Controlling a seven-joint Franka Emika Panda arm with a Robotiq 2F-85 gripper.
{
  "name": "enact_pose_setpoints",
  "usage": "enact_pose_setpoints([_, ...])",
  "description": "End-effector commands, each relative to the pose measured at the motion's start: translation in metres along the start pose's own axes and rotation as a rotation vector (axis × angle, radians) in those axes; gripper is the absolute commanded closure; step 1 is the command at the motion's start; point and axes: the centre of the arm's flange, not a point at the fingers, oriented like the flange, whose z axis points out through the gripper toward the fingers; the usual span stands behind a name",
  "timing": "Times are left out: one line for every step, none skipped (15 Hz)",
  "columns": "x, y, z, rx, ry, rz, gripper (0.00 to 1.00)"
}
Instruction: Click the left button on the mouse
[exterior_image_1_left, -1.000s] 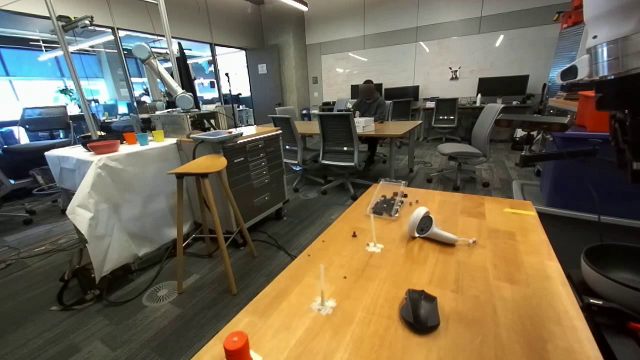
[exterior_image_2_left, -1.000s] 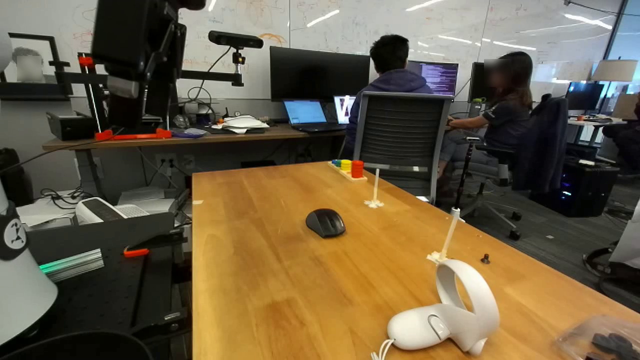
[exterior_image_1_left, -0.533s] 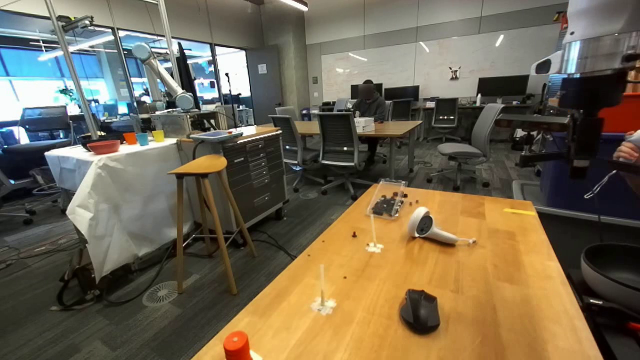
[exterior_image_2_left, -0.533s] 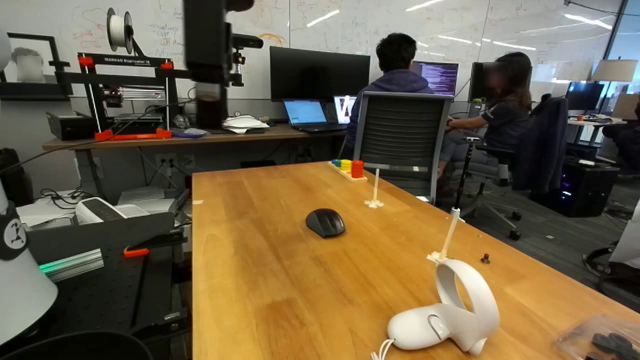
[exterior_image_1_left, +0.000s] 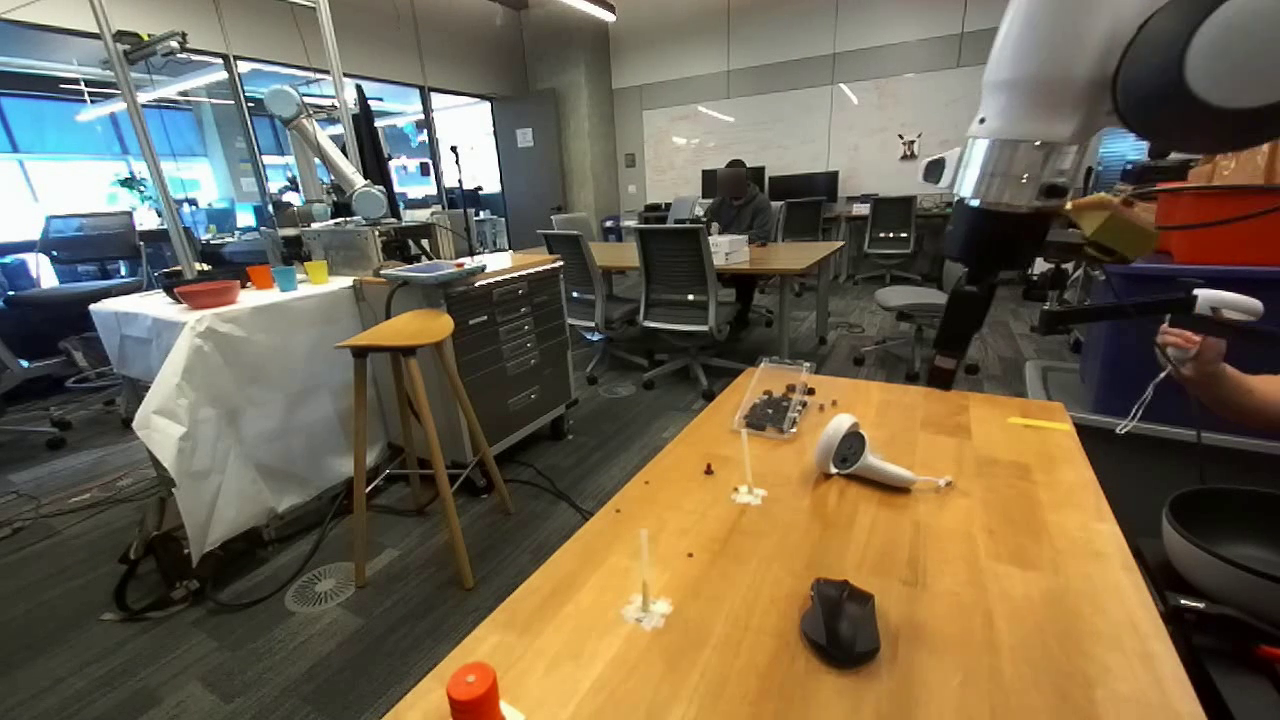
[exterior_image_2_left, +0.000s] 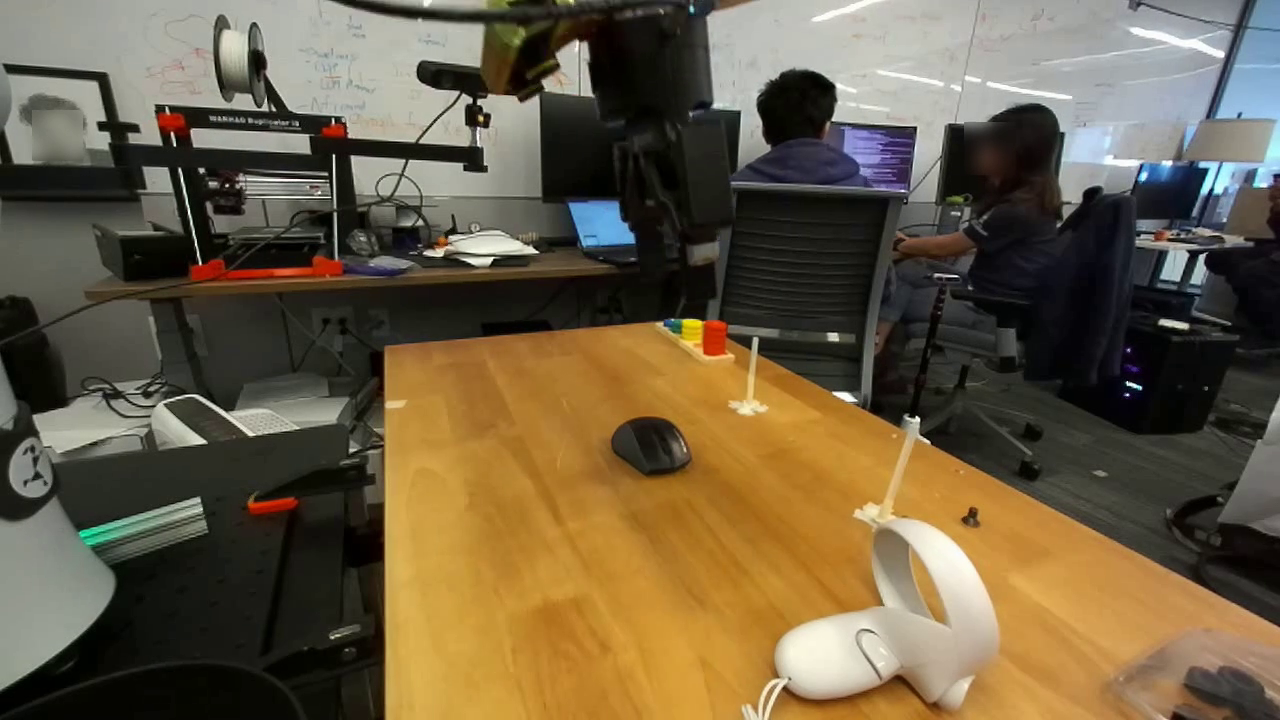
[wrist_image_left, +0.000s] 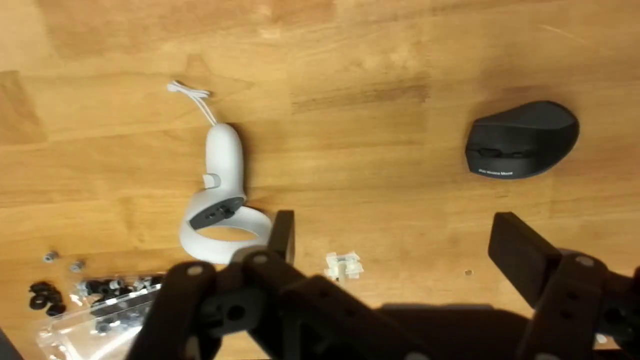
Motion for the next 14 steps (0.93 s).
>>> enact_pose_setpoints([0.064, -0.030, 0.041, 0.024, -0.015, 0.013, 0.00])
enact_pose_setpoints([0.071, -0.039, 0.052, 0.030, -0.023, 0.007, 0.00])
enact_pose_setpoints([0.077, -0.047, 0.062, 0.035, -0.034, -0.003, 0.00])
enact_pose_setpoints([0.082, -0.055, 0.071, 0.033, -0.038, -0.019, 0.25])
enact_pose_setpoints([0.087, -0.064, 0.080, 0.039, -0.046, -0.035, 0.26])
enact_pose_setpoints([0.091, -0.071, 0.086, 0.044, -0.049, -0.045, 0.32])
enact_pose_setpoints([0.094, -0.079, 0.093, 0.049, -0.054, -0.055, 0.42])
enact_pose_setpoints([0.096, -0.086, 0.098, 0.056, -0.062, -0.064, 0.50])
enact_pose_setpoints([0.098, -0.094, 0.103, 0.063, -0.070, -0.071, 0.58])
enact_pose_setpoints([0.099, -0.101, 0.108, 0.071, -0.075, -0.075, 0.65])
enact_pose_setpoints([0.100, -0.107, 0.112, 0.077, -0.082, -0.081, 0.72])
enact_pose_setpoints([0.101, -0.112, 0.116, 0.083, -0.089, -0.084, 0.81])
enact_pose_setpoints([0.102, -0.116, 0.120, 0.091, -0.095, -0.089, 0.85])
enact_pose_setpoints([0.101, -0.121, 0.124, 0.098, -0.104, -0.092, 0.88])
